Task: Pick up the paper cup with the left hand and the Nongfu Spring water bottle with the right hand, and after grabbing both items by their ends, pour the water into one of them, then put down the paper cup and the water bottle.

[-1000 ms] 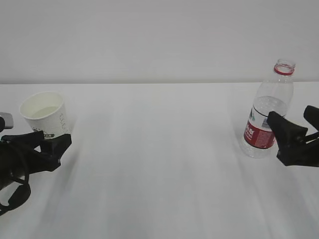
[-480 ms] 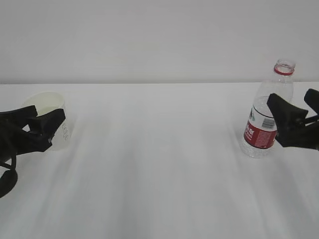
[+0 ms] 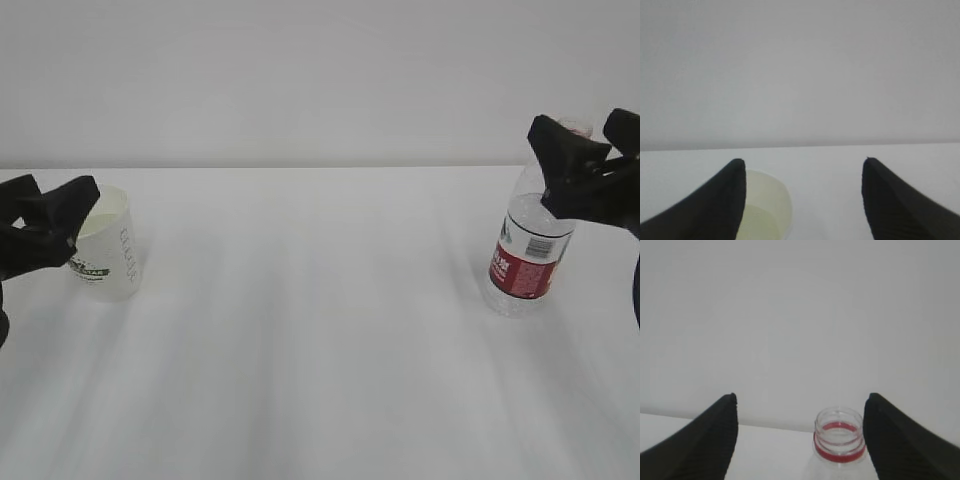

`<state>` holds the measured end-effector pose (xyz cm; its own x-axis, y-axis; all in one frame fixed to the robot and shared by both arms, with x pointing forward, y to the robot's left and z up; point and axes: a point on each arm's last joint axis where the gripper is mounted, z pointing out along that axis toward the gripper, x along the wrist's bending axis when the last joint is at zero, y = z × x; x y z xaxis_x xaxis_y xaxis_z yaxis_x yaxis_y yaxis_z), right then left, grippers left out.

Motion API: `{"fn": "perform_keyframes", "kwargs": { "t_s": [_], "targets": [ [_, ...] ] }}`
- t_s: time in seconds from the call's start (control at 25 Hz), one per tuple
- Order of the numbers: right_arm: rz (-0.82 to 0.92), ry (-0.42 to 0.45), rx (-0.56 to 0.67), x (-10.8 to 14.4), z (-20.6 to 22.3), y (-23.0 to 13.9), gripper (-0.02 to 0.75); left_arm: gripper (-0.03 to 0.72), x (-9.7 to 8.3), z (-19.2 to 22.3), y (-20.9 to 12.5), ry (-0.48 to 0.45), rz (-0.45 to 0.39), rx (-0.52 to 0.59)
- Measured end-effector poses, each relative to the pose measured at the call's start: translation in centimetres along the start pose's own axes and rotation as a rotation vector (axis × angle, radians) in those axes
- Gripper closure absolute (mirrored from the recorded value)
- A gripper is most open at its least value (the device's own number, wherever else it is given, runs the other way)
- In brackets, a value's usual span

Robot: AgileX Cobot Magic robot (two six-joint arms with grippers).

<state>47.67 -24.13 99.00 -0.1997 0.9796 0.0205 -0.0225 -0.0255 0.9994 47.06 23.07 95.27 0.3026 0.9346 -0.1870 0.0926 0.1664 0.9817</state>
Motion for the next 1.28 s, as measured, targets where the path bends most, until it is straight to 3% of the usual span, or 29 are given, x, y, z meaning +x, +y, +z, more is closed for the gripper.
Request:
{"fn": "perform_keyframes", "kwargs": {
  "t_s": [0.36,0.76,1.28],
  "targets": [
    [-0.012,0.002,-0.027,0.0,-0.6,2.3,0.150,0.161,-0.3,-0.9,2.6,0.004,-0.006,-0.091],
    [0.010,-0.081,-0.078,-0.8,-2.9,5.7,0.149,0.161,-0.8,-2.3,4.9,-0.003,-0.005,-0.142],
    [0.004,-0.062,-0.083,-0.8,-6.4,8.3,0.150,0.162,-1.4,-5.4,8.0,0.002,-0.013,-0.186]
  ]
}}
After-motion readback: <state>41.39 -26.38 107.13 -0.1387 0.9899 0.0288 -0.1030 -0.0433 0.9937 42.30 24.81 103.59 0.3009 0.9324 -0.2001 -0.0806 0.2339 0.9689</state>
